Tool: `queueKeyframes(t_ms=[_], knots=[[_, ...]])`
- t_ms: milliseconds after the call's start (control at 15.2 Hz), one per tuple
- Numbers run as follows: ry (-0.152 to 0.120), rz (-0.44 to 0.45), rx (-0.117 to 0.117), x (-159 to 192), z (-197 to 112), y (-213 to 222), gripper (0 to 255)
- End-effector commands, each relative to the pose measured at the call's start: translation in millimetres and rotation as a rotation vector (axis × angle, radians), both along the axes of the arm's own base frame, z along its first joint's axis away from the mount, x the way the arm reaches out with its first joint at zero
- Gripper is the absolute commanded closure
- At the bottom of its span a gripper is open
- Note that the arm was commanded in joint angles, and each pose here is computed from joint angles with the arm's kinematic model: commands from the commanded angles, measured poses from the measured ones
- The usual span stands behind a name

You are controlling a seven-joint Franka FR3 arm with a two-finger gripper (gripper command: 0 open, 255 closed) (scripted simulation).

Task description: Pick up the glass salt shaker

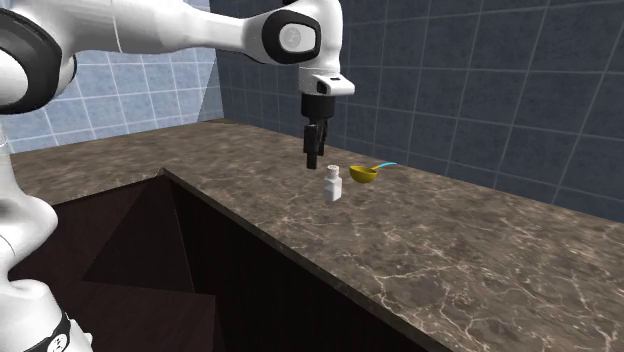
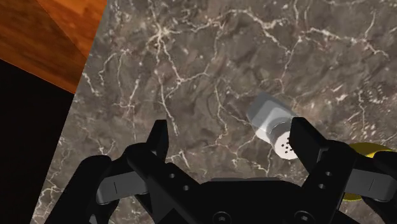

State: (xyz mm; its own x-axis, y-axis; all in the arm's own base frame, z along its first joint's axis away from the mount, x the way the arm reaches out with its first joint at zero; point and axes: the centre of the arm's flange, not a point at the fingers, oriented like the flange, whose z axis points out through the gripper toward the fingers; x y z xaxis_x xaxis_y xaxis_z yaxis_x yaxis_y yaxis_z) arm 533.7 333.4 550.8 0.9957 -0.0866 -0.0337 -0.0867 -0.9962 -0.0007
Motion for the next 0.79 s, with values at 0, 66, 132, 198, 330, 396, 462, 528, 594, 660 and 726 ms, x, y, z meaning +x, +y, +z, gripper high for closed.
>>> queueKeyframes(t_ms=[0,66,132,198,330,396,462,528,594,660,726], knots=[[-0.005,-0.002,0.002,13,0,22,0],[-0.008,-0.001,0.003,20,-1,33,0],[-0.010,-0.001,0.004,28,-1,43,0],[-0.013,-0.001,0.005,35,-2,54,0],[-0.014,-0.001,0.005,38,-7,59,0],[-0.014,-0.001,0.005,38,-12,59,0],[-0.014,-0.001,0.005,38,-18,59,0],[-0.014,-0.001,0.005,38,-23,59,0],[-0.014,-0.001,0.005,38,-28,59,0],[-0.014,-0.001,0.005,38,-33,59,0],[-0.014,-0.001,0.005,38,-39,59,0]])
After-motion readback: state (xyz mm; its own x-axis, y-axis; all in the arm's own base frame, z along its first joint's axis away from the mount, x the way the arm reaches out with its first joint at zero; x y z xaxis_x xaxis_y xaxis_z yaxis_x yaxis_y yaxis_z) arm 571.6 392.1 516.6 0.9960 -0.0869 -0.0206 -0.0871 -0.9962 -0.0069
